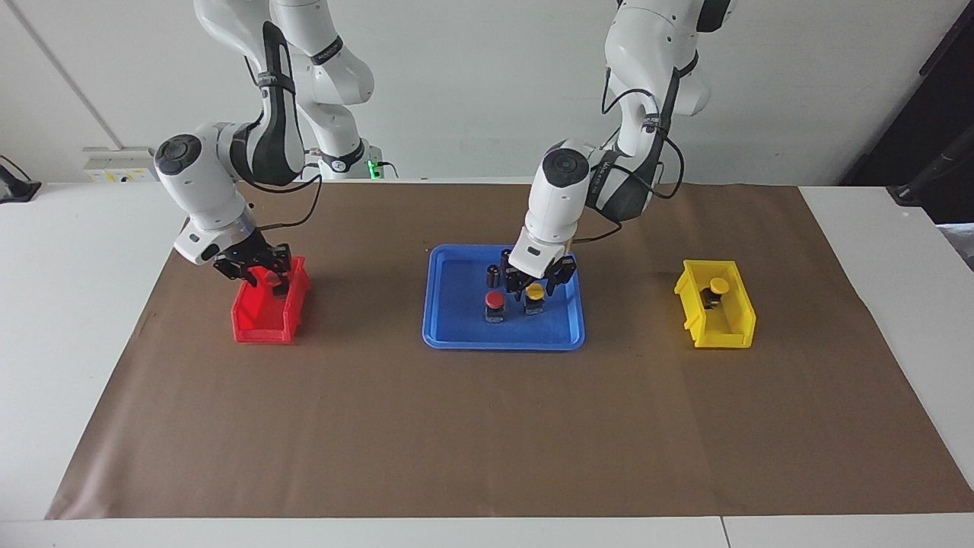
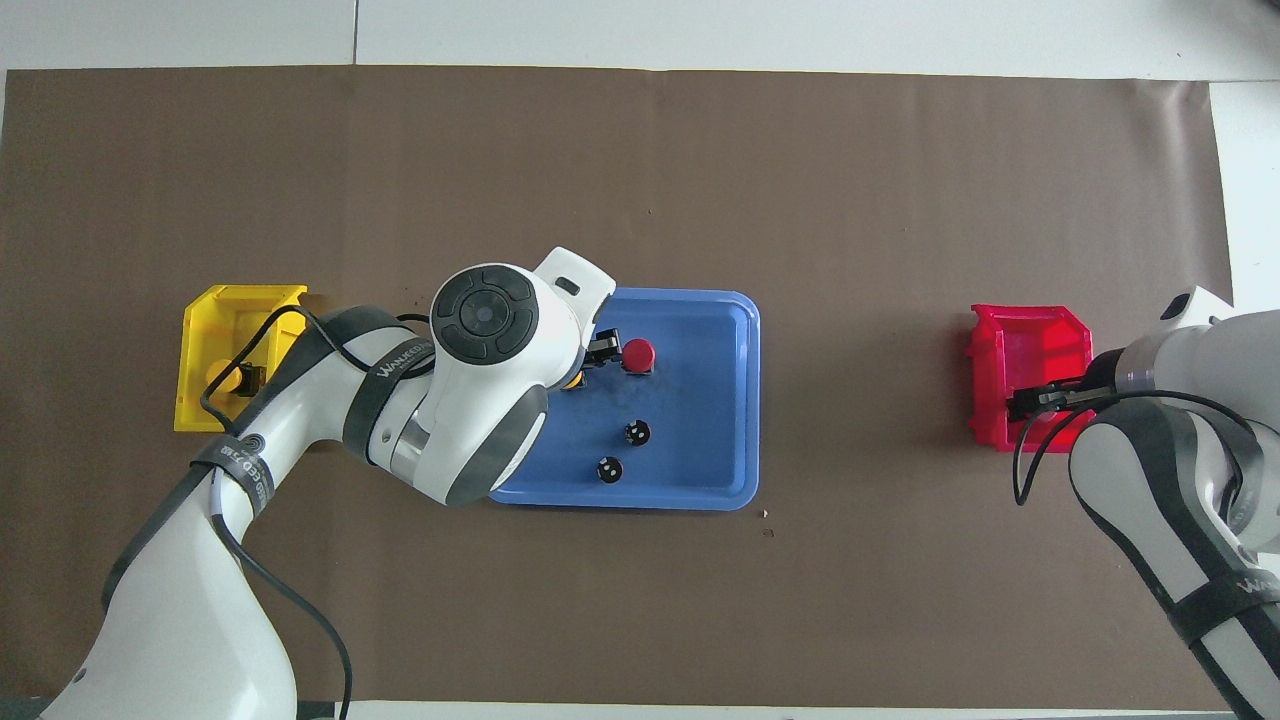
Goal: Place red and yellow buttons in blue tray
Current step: 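Carry the yellow button into the tray with the left gripper and release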
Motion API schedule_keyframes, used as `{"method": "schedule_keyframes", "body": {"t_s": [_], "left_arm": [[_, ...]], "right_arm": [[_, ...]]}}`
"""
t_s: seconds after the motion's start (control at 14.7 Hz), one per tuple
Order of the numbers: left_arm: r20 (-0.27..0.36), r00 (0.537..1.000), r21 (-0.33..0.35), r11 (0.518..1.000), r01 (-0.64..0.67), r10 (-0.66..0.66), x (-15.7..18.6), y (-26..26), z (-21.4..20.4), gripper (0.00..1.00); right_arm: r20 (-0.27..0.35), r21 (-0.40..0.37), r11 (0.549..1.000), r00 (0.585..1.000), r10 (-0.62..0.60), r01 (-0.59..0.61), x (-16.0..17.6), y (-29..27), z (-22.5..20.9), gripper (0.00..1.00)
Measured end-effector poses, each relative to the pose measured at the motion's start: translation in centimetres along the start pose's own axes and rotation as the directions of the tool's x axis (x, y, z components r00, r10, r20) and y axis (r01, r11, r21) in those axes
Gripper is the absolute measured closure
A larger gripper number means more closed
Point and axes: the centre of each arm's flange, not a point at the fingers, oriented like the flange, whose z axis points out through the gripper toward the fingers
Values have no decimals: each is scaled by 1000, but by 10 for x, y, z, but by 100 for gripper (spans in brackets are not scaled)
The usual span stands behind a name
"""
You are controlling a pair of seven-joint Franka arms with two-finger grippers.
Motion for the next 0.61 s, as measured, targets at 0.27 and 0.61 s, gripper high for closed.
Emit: {"method": "schedule_keyframes", "body": {"t_s": [0.27, 0.61], "left_arm": [[45, 993, 29, 994, -106, 105, 63, -80, -63, 0], [19, 991, 14, 991, -131, 130, 106, -210, -132, 0]], "right_arm": [[7, 2, 1000, 1000, -2, 2, -3, -2, 4, 40], [11, 3, 1000, 1000, -2, 2, -6, -3, 6, 52]]}}
